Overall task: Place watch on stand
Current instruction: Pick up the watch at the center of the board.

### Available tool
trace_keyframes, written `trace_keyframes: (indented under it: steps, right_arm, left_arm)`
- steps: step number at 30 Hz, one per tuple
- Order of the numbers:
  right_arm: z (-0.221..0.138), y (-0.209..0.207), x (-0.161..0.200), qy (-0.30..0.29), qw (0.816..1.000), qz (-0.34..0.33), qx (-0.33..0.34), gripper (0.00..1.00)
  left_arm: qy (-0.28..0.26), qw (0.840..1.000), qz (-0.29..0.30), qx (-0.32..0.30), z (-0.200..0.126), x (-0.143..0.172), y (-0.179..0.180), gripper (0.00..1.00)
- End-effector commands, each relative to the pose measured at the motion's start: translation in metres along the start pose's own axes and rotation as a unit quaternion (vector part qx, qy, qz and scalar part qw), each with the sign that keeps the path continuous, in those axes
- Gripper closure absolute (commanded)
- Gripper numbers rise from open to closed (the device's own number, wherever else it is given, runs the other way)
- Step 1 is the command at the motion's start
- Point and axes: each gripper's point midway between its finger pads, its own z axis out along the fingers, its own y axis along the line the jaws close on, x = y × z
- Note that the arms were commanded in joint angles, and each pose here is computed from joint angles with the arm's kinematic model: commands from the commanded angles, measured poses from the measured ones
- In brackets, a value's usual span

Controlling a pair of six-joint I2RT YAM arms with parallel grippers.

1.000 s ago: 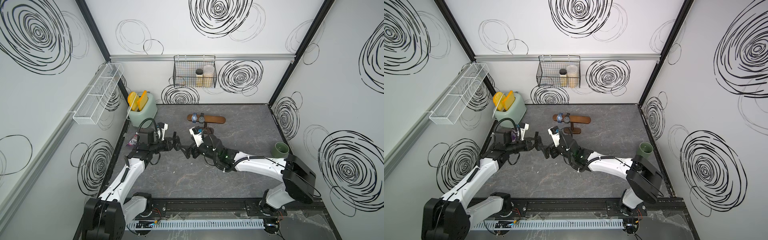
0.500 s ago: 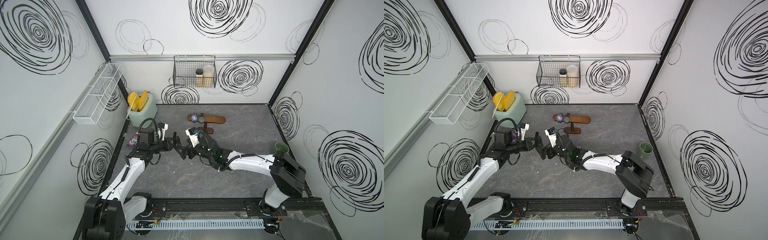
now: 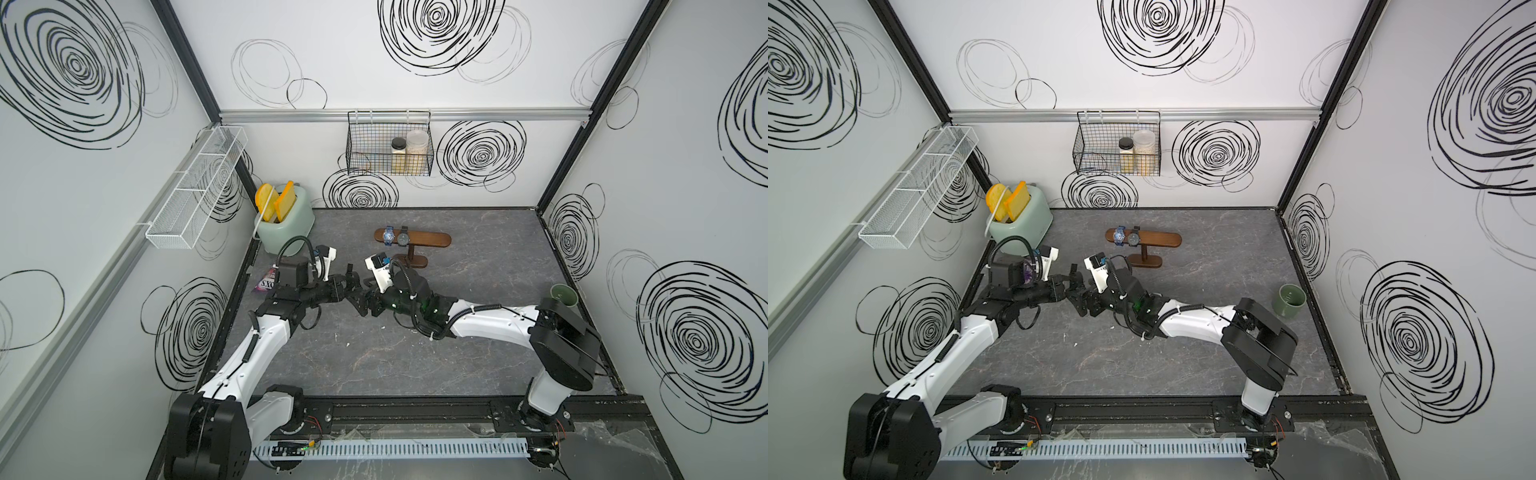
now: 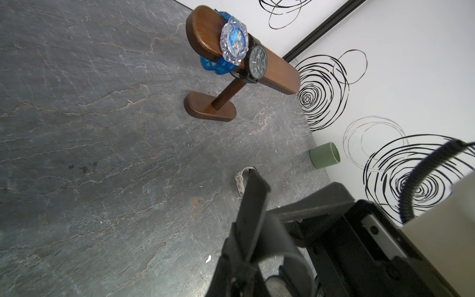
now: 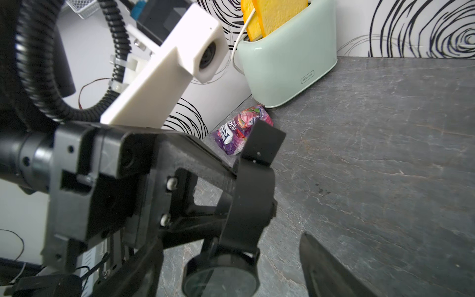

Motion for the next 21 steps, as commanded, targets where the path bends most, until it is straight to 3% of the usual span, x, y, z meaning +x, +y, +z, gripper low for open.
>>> trace_keyframes:
  steps: [1,7,14,18,21]
  right_arm:
    - [0.006,0.012,-0.007,-0.006,1.0,0.008,-0.023,0.23]
    - [0.007,0.011,-0.001,-0.001,1.0,0.013,-0.025,0.37]
    - [0.005,0.007,0.01,0.011,0.999,0.024,-0.024,0.34]
    - [0.005,0.007,0.015,0.016,0.999,0.028,-0.028,0.42]
    - [0.005,0.006,0.018,0.022,0.999,0.031,-0.026,0.39]
  left_arm:
    - [-0.006,1.0,0.011,0.015,0.001,-0.004,-0.007,1.0]
    - [-0.007,1.0,0.011,0.013,0.001,-0.004,-0.006,1.0]
    - [-0.007,1.0,0.011,0.012,0.001,-0.003,-0.006,1.0]
    - [-0.007,1.0,0.011,0.013,0.001,-0.004,-0.006,1.0]
    - [-0.007,1.0,0.011,0.012,0.001,-0.004,-0.006,1.0]
